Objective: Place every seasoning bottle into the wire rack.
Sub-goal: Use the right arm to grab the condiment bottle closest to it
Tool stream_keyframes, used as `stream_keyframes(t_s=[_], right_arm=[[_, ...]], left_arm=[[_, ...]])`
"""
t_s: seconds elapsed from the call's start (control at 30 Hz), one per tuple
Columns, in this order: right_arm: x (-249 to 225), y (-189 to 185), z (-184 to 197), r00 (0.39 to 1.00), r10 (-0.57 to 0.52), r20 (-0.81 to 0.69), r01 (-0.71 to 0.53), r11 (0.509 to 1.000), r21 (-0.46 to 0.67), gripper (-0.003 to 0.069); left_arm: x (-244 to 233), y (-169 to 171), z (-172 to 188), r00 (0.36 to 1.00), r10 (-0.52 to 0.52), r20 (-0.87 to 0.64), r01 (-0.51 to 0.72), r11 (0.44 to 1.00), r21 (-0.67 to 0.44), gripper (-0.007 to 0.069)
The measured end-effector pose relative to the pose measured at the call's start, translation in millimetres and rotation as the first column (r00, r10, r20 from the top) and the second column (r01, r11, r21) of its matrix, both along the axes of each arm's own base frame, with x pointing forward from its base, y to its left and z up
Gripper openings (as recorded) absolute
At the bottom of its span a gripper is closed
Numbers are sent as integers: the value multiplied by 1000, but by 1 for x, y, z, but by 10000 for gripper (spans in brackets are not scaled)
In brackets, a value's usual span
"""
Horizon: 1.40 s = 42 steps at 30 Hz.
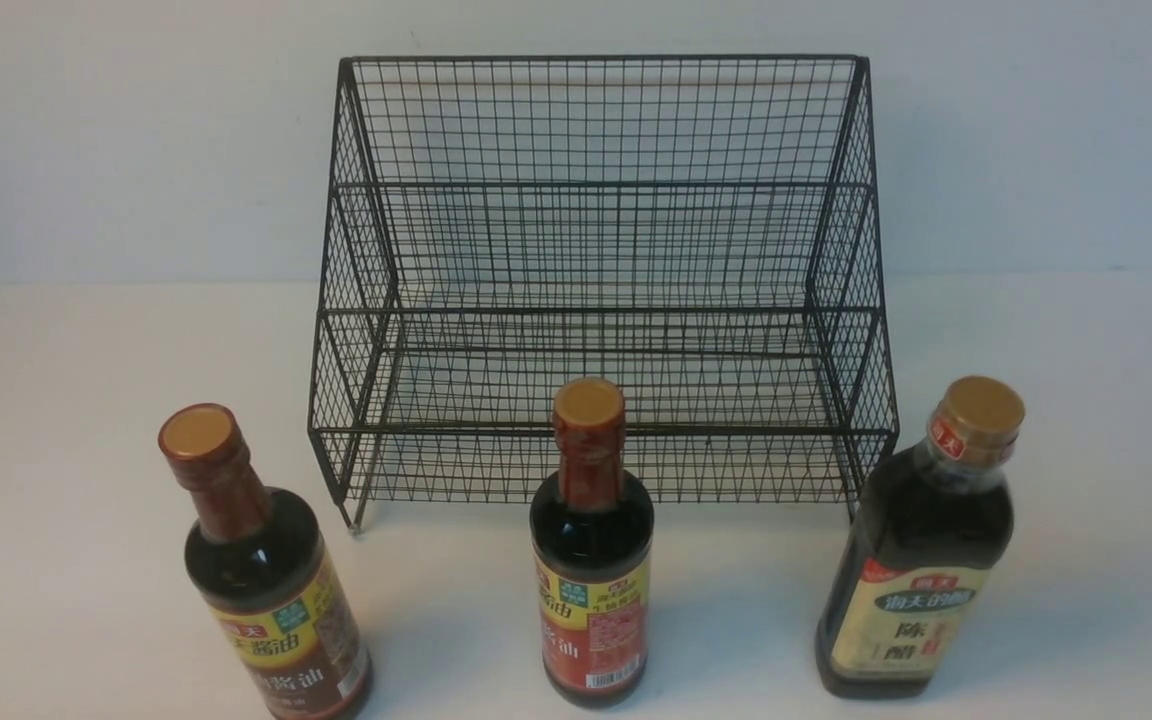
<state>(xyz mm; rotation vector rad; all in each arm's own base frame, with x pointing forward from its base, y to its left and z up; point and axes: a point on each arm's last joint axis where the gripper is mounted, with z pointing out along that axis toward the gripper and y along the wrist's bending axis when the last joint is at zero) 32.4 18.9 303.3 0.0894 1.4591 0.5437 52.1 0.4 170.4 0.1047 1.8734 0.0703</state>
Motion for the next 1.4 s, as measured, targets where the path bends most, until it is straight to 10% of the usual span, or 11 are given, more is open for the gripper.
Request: stream_keyframes(t_s=[0.27,0.6,0.8,1.13,1.4], right_arm=[[40,9,45,912,22,-409,-173,926,-336,123],[133,36,44,671,185,-718,-477,849,-227,478],[170,48,30,599,197,-776,-527,827,-197,564],[191,71,10,587,216,-780,-607,755,-248,537],[192,66,18,616,161,-771,-626,695,-355,330]], left_arm=[[0,0,0,1000,0,0,0,1000,1,-5],[0,0,0,1000,0,0,0,1000,1,-5],[0,0,0,1000,0,0,0,1000,1,-5],[0,0,0,1000,0,0,0,1000,1,-5],[0,0,0,1000,0,0,0,1000,2,-5]])
